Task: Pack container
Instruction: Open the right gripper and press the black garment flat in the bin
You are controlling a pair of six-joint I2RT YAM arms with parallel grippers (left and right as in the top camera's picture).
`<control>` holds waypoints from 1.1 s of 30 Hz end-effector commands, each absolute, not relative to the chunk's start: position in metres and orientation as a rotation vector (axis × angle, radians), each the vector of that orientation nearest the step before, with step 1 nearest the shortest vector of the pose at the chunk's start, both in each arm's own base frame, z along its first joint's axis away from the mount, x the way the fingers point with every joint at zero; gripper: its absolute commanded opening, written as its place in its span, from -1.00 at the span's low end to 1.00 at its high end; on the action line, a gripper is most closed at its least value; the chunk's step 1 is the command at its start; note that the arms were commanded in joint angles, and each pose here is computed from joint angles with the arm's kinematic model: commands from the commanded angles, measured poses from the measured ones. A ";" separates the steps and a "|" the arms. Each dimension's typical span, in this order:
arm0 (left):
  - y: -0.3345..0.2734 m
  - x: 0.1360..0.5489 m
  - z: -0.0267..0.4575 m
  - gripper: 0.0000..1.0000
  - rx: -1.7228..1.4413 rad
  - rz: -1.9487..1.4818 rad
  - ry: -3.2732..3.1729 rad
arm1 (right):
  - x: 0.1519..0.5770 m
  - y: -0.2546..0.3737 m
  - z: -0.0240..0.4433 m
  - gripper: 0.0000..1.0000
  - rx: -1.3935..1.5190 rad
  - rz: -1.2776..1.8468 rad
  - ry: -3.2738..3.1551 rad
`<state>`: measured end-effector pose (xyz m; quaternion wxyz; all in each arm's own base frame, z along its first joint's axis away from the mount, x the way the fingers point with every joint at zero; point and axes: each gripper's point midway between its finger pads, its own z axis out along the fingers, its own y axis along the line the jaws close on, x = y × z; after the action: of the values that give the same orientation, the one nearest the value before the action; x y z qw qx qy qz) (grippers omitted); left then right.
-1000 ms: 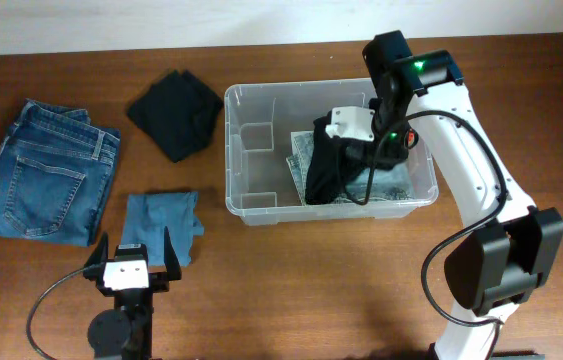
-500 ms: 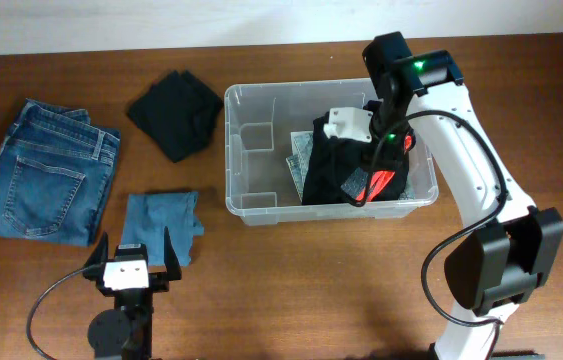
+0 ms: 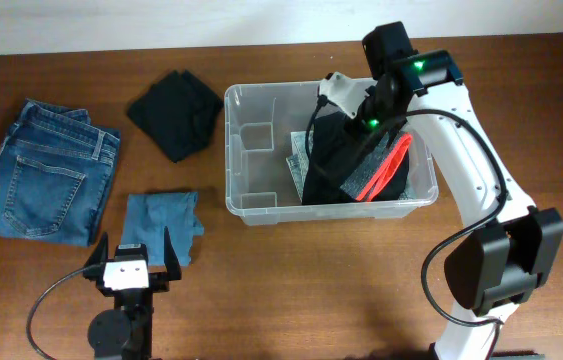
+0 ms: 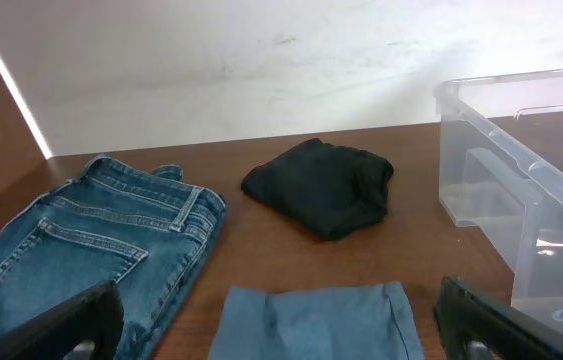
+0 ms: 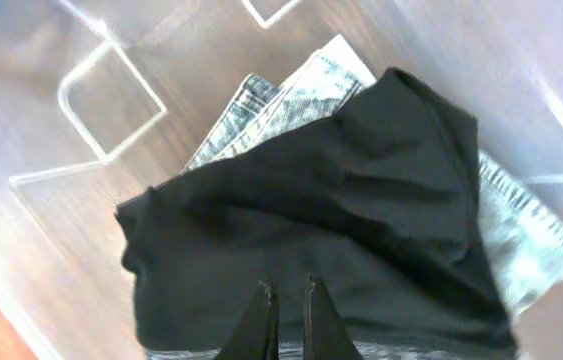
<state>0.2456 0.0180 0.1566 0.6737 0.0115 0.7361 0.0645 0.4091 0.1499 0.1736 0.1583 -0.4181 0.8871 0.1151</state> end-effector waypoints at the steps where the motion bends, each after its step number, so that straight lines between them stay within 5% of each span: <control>1: 0.017 0.246 0.155 0.99 0.040 0.144 1.659 | 0.410 0.159 0.170 -0.92 -0.987 0.413 2.646; 9: 0.017 0.246 0.155 0.99 0.040 0.144 1.659 | 0.383 0.157 0.126 -0.92 -0.988 0.409 2.876; 17: 0.017 0.246 0.155 0.99 0.040 0.144 1.659 | 0.370 0.089 0.113 -0.92 -0.784 -0.136 3.132; 28: 0.017 0.246 0.155 1.00 0.040 0.144 1.659 | 0.370 0.072 0.096 -0.92 -0.687 -0.086 3.170; 33: 0.017 0.246 0.155 0.99 0.040 0.144 1.659 | 0.387 0.087 0.136 -0.92 -0.602 0.024 3.055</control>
<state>0.2456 0.0180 0.1566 0.6737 0.0114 0.7361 0.0644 0.3731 0.0774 0.1007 -0.0463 -0.2114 0.9762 -0.0124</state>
